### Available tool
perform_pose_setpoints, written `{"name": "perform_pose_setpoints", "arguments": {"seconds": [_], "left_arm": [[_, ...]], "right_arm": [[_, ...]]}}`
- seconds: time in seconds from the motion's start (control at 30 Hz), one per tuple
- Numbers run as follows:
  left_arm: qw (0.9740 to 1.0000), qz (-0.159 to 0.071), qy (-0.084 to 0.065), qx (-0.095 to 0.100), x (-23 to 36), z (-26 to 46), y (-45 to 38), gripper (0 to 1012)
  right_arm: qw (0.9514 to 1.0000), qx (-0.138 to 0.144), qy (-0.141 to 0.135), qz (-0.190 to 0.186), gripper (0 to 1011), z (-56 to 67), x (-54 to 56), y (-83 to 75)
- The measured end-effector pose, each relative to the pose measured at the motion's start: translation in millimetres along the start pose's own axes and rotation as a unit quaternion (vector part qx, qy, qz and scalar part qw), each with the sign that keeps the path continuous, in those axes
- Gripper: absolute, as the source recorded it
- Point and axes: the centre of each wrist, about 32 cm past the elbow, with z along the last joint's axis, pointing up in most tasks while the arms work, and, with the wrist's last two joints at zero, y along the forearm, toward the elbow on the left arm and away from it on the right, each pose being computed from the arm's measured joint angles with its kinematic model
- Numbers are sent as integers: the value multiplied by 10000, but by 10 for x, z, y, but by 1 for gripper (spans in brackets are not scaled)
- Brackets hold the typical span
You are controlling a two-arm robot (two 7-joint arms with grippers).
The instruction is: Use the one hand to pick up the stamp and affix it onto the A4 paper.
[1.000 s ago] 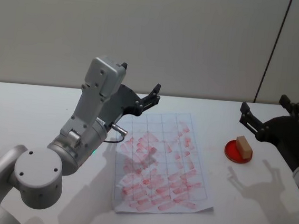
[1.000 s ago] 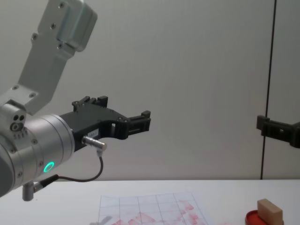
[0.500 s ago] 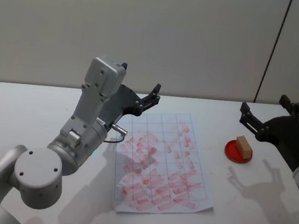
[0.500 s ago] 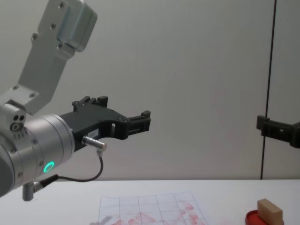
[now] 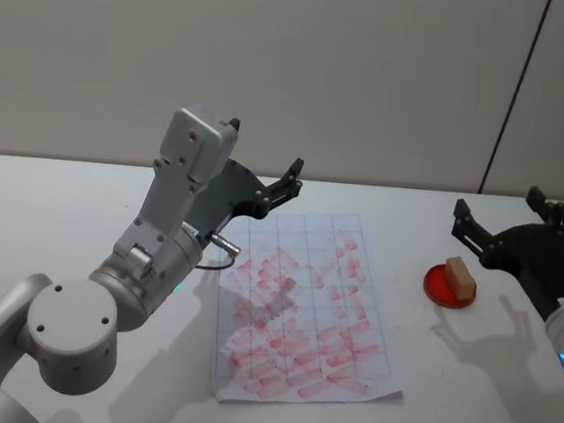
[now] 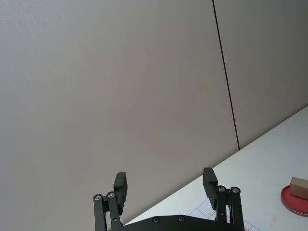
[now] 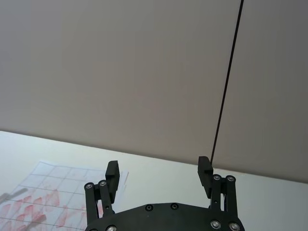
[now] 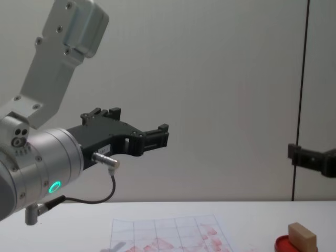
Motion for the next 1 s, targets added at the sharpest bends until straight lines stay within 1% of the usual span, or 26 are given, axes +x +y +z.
{"name": "perform_pose_setpoints", "arguments": {"seconds": [0.03,0.13,0.17,0.2,0.4,0.43,0.63,0.73,0.77,0.93,1.0], "left_arm": [[10000,0,0,0,0,0,0,1001],[10000,0,0,0,0,0,0,1001],[10000,0,0,0,0,0,0,1001],[10000,0,0,0,0,0,0,1001],[10000,0,0,0,0,0,0,1002],[10000,0,0,0,0,0,0,1001],[10000,0,0,0,0,0,0,1001],[10000,0,0,0,0,0,0,1001],[10000,0,0,0,0,0,0,1001],[10000,0,0,0,0,0,0,1001],[10000,0,0,0,0,0,0,1001]], "right_arm": [[10000,-37,1,-20,1001,-5,-4,12],[9996,-263,-6,-120,1001,-37,-29,86],[9996,-263,-6,-120,1001,-37,-29,86],[9992,-360,-17,-158,1001,-50,-39,116],[9974,-686,-46,-238,1001,-98,-89,228],[9965,-790,-59,-252,1001,-113,-107,263],[9932,-1128,-125,-270,1001,-171,-171,377],[9914,-1271,-162,-272,1001,-204,-199,428],[9914,-1271,-162,-272,1001,-204,-199,428],[9876,-1524,-264,-281,1001,-256,-239,511],[9867,-1576,-286,-285,1001,-268,-245,527]]}}
